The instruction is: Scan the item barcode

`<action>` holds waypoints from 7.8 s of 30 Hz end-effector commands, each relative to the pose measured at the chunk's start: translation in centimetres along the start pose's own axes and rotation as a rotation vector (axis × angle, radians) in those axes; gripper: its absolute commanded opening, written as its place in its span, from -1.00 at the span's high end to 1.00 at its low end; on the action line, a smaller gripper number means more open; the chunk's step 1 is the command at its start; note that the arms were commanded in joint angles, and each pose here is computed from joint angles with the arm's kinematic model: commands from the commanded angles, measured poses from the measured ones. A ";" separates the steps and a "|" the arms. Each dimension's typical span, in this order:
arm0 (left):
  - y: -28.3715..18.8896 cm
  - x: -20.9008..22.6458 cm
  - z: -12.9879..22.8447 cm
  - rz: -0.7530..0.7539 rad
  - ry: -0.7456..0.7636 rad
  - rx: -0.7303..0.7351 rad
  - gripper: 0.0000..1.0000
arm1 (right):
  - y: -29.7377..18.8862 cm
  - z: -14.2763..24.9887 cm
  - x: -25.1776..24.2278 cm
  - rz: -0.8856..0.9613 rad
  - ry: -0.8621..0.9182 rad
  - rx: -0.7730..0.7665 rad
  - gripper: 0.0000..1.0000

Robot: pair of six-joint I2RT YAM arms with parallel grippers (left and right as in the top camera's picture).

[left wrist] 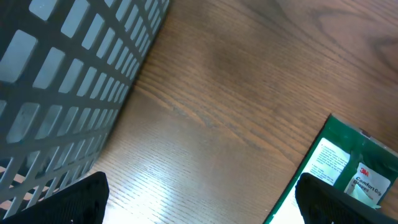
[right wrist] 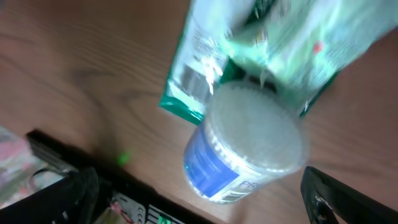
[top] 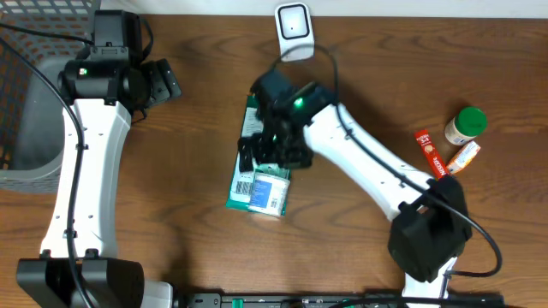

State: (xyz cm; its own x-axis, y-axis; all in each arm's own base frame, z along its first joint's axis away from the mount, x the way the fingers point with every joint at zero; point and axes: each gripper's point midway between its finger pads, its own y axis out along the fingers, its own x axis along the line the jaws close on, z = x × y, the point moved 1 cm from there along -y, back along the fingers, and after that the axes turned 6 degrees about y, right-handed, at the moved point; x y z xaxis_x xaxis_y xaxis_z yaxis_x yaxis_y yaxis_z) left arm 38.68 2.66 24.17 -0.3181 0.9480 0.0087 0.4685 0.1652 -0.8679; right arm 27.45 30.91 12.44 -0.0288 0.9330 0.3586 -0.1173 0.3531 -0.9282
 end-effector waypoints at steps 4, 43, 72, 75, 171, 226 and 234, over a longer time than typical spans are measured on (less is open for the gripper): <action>0.5 0.3 0.2 -0.016 -0.003 0.014 -0.92 | 1.9 0.5 -2.6 0.134 0.168 -0.033 -0.99; 0.5 0.3 0.2 -0.016 -0.003 0.014 -0.92 | 6.5 0.3 -2.4 0.049 0.347 -0.069 -0.99; 0.5 0.3 0.2 -0.016 -0.003 0.014 -0.92 | -3.1 -1.6 -5.1 0.157 0.103 -0.372 -0.45; 0.5 0.3 0.2 -0.016 -0.003 0.014 -0.92 | -4.5 -1.5 -6.8 0.235 0.115 -0.413 -0.40; 0.5 0.3 0.2 -0.016 -0.003 0.014 -0.93 | -4.9 -7.0 -14.7 0.361 -0.290 0.155 -0.99; 0.5 0.3 0.2 -0.016 -0.003 0.014 -0.92 | -5.4 -4.4 -14.6 0.421 -0.321 -0.185 -0.99; 0.5 0.3 0.2 -0.016 -0.003 0.014 -0.92 | -4.0 -5.0 -15.0 0.423 -0.331 -0.176 -0.99</action>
State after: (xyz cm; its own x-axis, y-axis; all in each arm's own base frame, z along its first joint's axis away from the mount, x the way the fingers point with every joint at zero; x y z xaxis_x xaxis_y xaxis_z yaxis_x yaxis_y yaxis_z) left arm 38.68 2.66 24.17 -0.3181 0.9480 0.0087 0.4685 0.1652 -0.8679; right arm 33.06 16.21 10.61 -0.3372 0.9401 -0.0506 0.1346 -0.0051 -0.9909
